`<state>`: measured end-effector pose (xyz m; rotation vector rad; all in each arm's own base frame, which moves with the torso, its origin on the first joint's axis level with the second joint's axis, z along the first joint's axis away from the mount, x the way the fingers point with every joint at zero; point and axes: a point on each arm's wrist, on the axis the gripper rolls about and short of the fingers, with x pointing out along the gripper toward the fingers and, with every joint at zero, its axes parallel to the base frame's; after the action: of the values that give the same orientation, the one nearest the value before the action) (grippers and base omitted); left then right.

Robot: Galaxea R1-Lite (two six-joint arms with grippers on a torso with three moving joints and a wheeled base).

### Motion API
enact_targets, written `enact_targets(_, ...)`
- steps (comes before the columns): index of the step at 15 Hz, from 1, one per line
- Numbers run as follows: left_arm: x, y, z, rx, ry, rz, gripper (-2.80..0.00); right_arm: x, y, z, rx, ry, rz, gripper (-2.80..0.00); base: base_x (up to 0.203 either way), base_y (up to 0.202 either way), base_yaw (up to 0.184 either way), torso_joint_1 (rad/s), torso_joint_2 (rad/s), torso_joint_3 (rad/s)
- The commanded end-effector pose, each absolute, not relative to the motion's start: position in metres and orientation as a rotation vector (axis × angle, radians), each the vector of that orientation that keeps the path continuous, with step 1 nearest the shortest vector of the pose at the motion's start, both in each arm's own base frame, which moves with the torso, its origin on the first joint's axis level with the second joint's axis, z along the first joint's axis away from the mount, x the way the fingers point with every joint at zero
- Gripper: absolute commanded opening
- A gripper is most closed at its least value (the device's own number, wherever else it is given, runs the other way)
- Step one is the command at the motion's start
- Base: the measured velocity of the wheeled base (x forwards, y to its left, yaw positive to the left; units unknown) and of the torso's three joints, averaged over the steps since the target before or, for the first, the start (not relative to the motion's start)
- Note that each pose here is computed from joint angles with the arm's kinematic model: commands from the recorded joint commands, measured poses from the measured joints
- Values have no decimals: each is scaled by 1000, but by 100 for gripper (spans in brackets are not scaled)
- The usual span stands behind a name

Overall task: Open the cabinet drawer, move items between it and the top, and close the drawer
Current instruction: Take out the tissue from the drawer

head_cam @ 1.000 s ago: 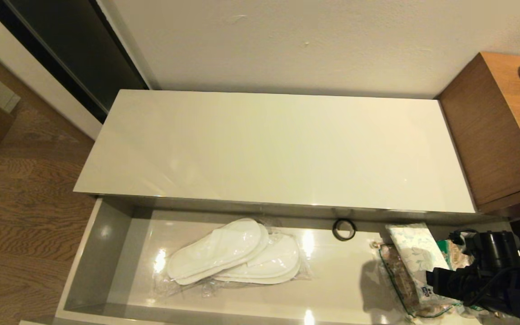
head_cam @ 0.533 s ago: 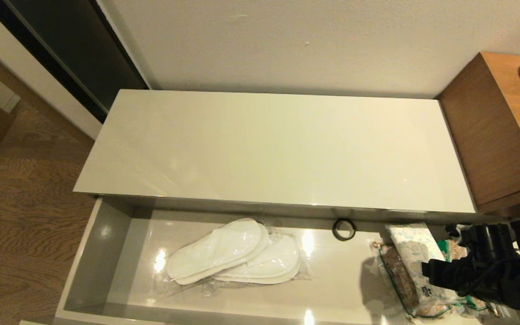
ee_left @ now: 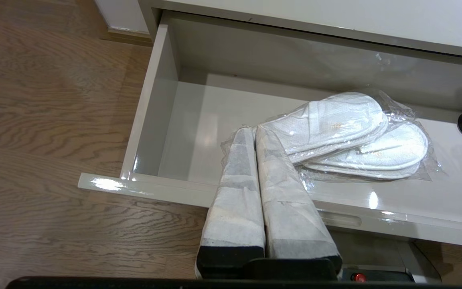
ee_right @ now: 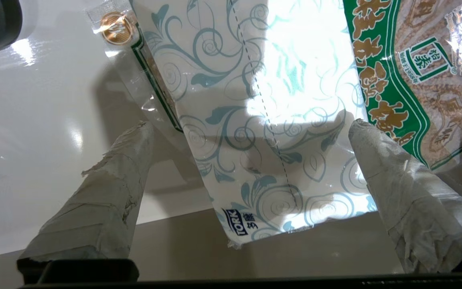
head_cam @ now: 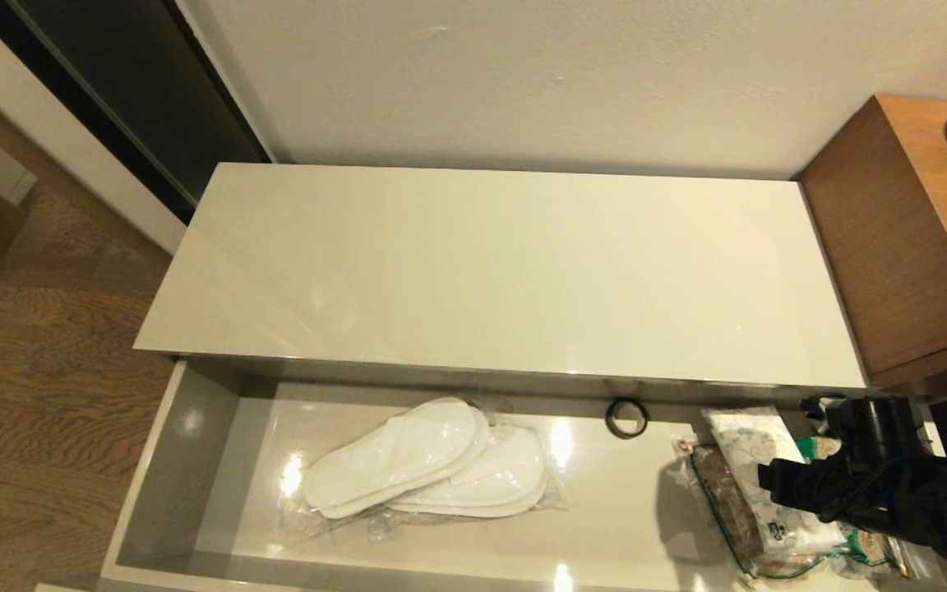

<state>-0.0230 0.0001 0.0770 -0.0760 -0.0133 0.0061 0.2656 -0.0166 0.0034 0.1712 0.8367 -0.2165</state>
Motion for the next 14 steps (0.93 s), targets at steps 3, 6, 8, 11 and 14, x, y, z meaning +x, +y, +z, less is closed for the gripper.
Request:
enact_targets(3,-23,0,77,-77,-13,7,-280,270,-17,-7,174,856,-219,0,0,0,0,0,0,0)
enact_targets(6,-23,0,77,-78,-13,7,-280,273,-17,-13,178,864,-221,0,0,0,0,0,0,0)
enact_targets(8,-23,0,77,-78,-13,7,-280,275,-18,-17,179,877,-224,0,0,0,0,0,0,0)
enact_targets(11,-23,0,77,-78,-13,7,-280,274,-17,-24,182,902,-227,0,0,0,0,0,0,0)
enact_targets(14,-23,0,77,-77,-13,7,-280,271,-20,-28,190,921,-242,0,0,0,0,0,0,0)
